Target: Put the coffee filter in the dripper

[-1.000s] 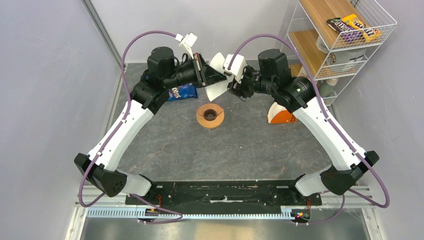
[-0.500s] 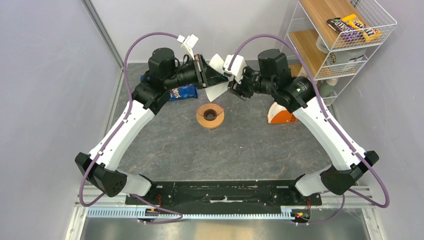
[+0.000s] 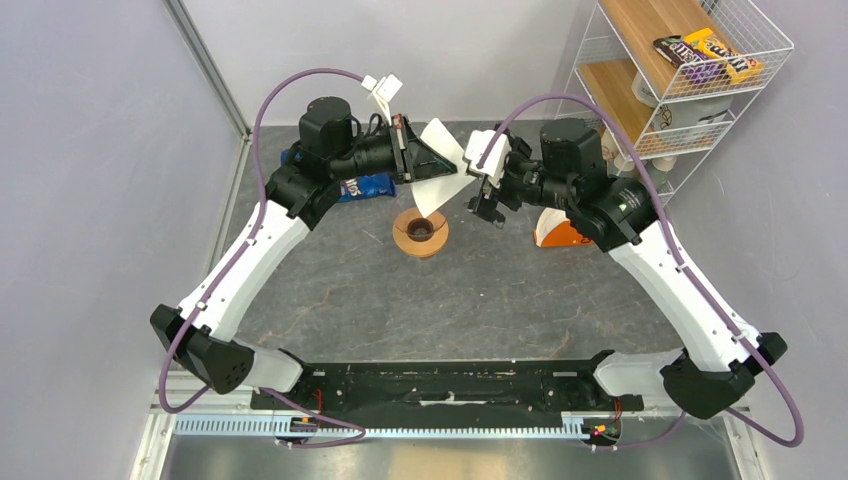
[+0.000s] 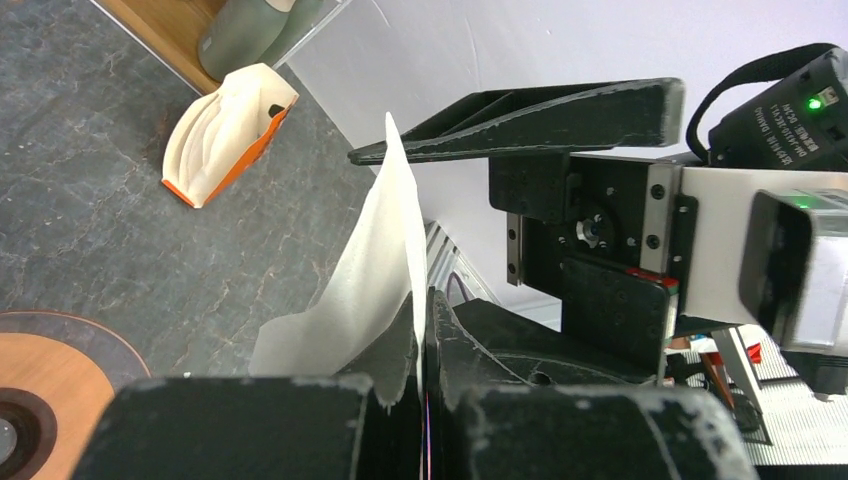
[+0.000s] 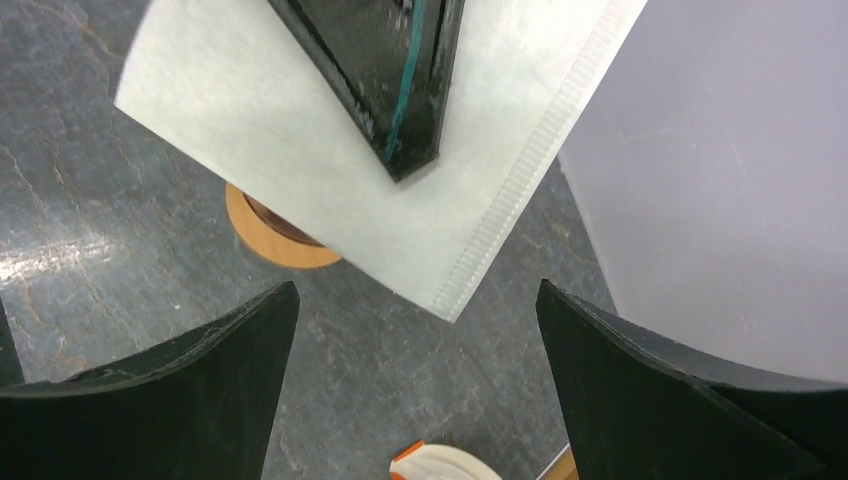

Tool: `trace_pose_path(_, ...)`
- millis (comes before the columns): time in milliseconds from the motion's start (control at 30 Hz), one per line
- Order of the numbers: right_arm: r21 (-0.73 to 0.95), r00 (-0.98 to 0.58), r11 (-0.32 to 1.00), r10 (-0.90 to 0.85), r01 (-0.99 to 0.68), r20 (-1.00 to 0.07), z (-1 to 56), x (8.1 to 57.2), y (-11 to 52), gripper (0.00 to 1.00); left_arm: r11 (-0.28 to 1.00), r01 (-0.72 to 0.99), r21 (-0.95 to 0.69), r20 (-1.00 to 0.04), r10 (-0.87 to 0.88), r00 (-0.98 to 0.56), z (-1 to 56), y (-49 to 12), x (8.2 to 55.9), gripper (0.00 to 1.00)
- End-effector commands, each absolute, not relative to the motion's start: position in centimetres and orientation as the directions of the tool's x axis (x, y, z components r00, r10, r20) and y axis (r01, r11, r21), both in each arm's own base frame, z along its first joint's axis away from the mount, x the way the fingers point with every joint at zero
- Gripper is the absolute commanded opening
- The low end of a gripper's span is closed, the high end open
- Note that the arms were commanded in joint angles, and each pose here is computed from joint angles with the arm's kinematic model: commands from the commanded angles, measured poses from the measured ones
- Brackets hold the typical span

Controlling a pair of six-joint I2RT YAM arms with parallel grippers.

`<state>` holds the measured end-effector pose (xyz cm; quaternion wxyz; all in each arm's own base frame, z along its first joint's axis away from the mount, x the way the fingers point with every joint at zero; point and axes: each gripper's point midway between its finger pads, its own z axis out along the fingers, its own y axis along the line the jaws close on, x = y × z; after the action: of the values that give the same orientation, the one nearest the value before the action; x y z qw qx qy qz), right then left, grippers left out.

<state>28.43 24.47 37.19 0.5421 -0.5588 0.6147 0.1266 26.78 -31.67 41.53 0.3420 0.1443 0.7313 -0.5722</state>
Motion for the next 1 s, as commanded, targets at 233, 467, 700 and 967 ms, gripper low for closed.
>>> trace_pose_path(233,-0.474,0.303,0.273,-0.49,-0.837,-0.818,39.6,28.2,26.5,0.92,0.301,0.621,-0.724,-0.677,-0.135,-0.723,40.7,-32.1,25.8,0.02)
trace_pose_path(467,-0.49,0.312,0.24,-0.526,-0.838,-0.791,38.9,28.3,26.6,0.78,0.303,0.62,-0.724,-0.673,-0.111,-0.732,40.4,-32.6,25.3,0.02)
trace_pose_path(700,-0.503,0.332,0.213,-0.533,-0.838,-0.779,38.6,27.9,26.9,0.63,0.303,0.608,-0.734,-0.663,-0.123,-0.739,40.6,-32.8,25.6,0.02)
trace_pose_path(967,-0.513,0.325,0.218,-0.557,-0.83,-0.764,38.3,28.1,26.9,0.9,0.342,0.574,-0.744,-0.644,-0.139,-0.752,39.9,-32.8,26.4,0.02)
